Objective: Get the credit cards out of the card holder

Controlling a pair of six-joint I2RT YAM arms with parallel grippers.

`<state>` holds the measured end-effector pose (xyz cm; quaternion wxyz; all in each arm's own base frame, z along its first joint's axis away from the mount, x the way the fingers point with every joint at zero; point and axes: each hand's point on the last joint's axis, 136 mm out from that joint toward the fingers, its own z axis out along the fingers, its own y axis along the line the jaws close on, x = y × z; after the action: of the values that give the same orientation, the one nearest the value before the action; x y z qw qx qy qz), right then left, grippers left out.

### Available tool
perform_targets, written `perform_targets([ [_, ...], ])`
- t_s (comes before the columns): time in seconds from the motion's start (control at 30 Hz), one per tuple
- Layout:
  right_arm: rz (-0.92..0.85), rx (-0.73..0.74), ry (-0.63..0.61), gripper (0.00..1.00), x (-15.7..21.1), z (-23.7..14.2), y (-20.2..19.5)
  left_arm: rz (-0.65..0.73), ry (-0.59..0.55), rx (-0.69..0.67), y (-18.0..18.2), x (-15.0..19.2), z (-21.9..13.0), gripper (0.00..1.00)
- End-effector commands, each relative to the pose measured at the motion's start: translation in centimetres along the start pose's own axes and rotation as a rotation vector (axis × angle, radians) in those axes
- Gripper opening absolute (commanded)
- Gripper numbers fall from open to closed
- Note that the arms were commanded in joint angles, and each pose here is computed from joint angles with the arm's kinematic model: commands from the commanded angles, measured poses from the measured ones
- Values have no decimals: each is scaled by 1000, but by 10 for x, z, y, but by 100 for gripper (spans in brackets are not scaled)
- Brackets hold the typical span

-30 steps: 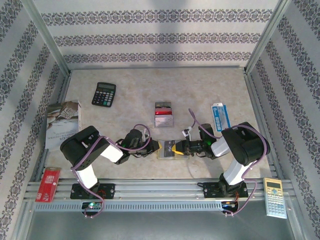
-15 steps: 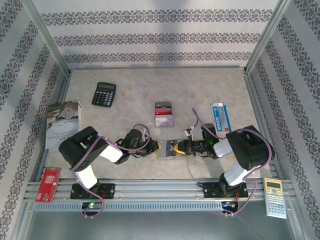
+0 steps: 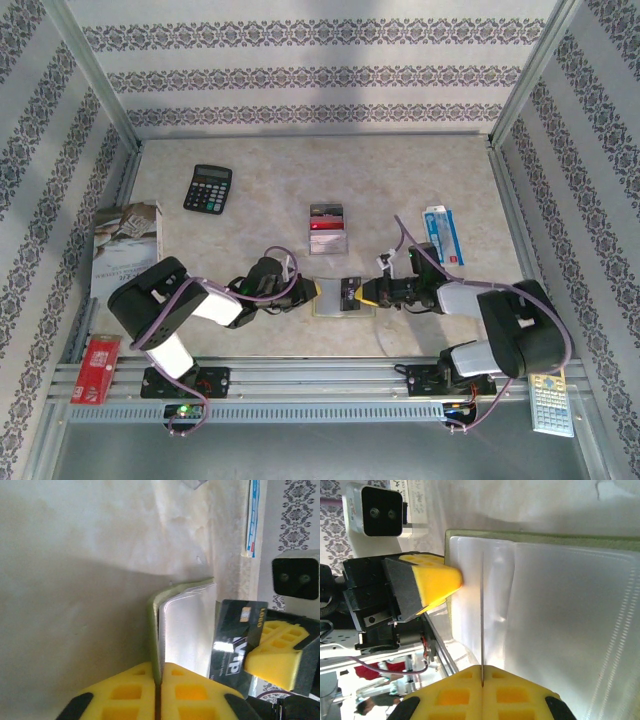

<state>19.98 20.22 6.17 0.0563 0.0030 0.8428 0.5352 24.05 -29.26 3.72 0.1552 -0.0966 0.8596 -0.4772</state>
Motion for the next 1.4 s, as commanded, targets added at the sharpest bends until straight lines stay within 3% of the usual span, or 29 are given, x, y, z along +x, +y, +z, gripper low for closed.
perform_targets([
  [0.0,-33,39,-1,2,-1,-13,6,24,-18,-35,6,-1,-8,24],
  [0.23,-120,64,-40,2,-11,-34,35,76,-53,-86,5,-13,-32,53],
  [0.43,-317,27,-78,1,-19,-48,81,209,-127,-141,-10,-34,-80,59],
  [0.57,-514,46,-99,2,-19,-57,115,487,-187,-72,-60,-45,-120,65],
  [0.73,-779,101,-79,3,-13,-62,154,849,-209,90,-126,-34,-160,76],
  [0.97,-1105,253,75,5,2,-68,177,1145,-54,324,-187,-1,-179,74],
  [1.1,-1299,429,209,5,10,-73,173,1241,8,366,-197,5,-177,70],
  [1.37,-1530,523,397,6,24,-64,177,1416,22,440,-209,10,-165,68],
])
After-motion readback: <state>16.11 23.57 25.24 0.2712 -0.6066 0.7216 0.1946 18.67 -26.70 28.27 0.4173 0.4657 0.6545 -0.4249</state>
